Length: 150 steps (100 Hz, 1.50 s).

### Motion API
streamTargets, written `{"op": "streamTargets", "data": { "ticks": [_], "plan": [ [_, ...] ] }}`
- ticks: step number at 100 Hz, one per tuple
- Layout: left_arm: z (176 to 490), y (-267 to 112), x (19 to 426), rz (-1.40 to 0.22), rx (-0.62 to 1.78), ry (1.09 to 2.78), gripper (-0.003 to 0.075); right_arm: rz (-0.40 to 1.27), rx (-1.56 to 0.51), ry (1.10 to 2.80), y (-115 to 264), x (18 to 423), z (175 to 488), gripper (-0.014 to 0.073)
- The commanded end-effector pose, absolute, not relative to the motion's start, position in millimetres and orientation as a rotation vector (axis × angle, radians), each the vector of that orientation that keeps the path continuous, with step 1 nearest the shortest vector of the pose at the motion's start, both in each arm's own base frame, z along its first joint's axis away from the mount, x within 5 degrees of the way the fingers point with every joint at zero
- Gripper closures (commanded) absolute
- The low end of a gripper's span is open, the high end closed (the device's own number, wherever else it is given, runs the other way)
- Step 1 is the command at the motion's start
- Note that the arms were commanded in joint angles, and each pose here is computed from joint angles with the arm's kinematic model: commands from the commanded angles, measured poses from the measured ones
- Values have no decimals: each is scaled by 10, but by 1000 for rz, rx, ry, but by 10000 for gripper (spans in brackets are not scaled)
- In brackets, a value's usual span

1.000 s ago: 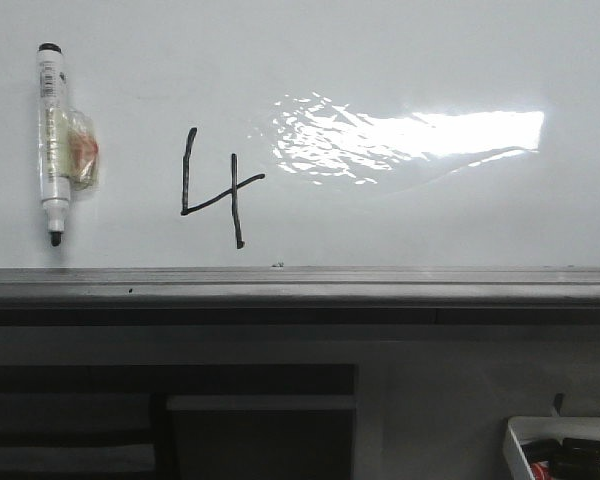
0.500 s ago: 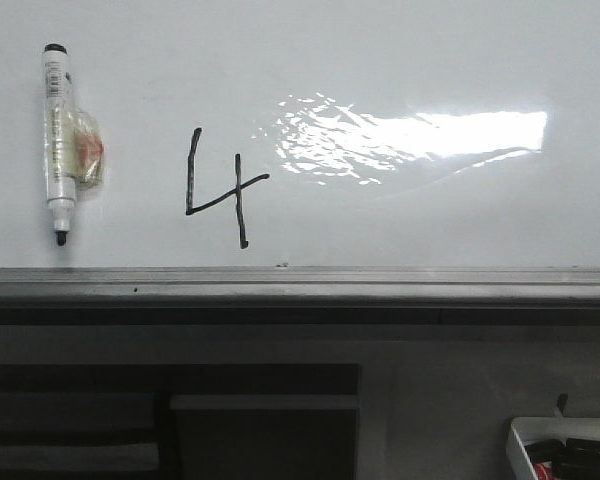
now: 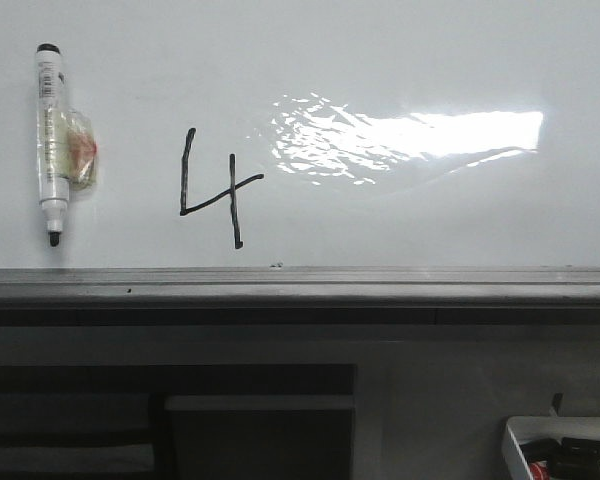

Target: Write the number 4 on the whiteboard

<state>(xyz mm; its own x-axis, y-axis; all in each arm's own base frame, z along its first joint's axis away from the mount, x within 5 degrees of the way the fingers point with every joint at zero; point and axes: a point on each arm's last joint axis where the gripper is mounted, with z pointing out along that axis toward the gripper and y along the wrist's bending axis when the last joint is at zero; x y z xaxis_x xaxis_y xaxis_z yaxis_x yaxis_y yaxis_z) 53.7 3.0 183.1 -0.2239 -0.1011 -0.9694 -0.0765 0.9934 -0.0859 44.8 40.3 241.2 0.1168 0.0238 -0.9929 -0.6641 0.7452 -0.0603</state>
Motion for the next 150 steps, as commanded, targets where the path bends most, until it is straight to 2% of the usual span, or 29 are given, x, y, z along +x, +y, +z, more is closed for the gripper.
{"op": "streamTargets", "data": {
  "ticks": [1, 123, 133, 150],
  "plan": [
    [1834, 28, 534, -33, -135, 1735, 741, 524, -528, 1298, 372, 457, 2559, 656],
    [1834, 28, 534, -33, -135, 1735, 741, 542, -500, 1319, 374, 457, 2552, 656],
    [1834, 28, 534, -33, -135, 1735, 741, 479, -430, 1380, 333, 494, 2517, 656],
    [1834, 28, 534, -33, -135, 1735, 741, 265, -257, 1460, 199, 567, 2473, 656]
  ]
}}
